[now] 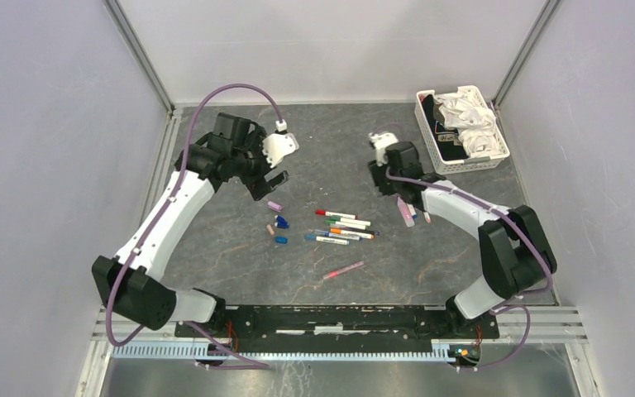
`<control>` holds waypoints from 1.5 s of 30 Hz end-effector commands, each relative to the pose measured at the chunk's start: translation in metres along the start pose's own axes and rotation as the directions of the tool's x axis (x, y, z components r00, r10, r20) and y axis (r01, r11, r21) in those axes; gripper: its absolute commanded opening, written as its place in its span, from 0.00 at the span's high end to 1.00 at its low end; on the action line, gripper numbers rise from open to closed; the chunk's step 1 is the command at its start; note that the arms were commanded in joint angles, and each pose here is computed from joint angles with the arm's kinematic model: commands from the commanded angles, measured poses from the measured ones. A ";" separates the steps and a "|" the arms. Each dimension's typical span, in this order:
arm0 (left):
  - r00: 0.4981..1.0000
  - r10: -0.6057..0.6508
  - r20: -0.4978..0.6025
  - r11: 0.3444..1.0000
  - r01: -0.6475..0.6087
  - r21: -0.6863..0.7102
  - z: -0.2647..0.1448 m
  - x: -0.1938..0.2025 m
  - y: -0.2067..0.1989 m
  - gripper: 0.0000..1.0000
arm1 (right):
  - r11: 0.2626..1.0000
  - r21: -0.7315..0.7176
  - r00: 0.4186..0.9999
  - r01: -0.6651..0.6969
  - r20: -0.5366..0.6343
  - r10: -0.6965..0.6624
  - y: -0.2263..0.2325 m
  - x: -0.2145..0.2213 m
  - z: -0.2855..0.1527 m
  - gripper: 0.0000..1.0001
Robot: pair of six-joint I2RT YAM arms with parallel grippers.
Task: Open the pen caps
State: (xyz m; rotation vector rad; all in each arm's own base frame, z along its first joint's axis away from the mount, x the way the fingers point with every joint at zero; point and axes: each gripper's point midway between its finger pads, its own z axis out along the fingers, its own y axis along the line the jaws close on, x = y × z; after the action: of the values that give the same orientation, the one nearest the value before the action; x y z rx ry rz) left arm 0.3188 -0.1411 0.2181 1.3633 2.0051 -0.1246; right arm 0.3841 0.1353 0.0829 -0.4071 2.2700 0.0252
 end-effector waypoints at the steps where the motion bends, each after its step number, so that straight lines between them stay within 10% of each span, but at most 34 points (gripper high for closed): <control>1: 0.996 -0.030 0.082 0.997 0.035 -0.063 -0.017 -0.019 0.012 0.00 | 0.930 -0.309 0.976 0.200 0.146 -0.161 0.083 -0.040 -0.022 0.51; 32: 1.000 -0.024 0.003 0.996 0.023 0.090 -0.010 0.002 -0.019 0.00 | 0.827 -0.475 0.923 0.299 -0.075 -0.377 0.144 0.055 0.026 0.55; 45: 1.000 -0.024 -0.001 0.996 0.024 0.083 -0.011 0.002 -0.017 0.00 | 0.842 -0.435 0.944 0.319 0.068 -0.322 0.142 -0.007 -0.003 0.54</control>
State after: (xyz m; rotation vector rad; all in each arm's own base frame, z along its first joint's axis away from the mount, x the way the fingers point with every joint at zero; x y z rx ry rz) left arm 0.2960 -0.1402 0.2095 1.3904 2.0691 -0.2209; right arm 0.3353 0.2546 0.0298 -1.0600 2.2788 0.3140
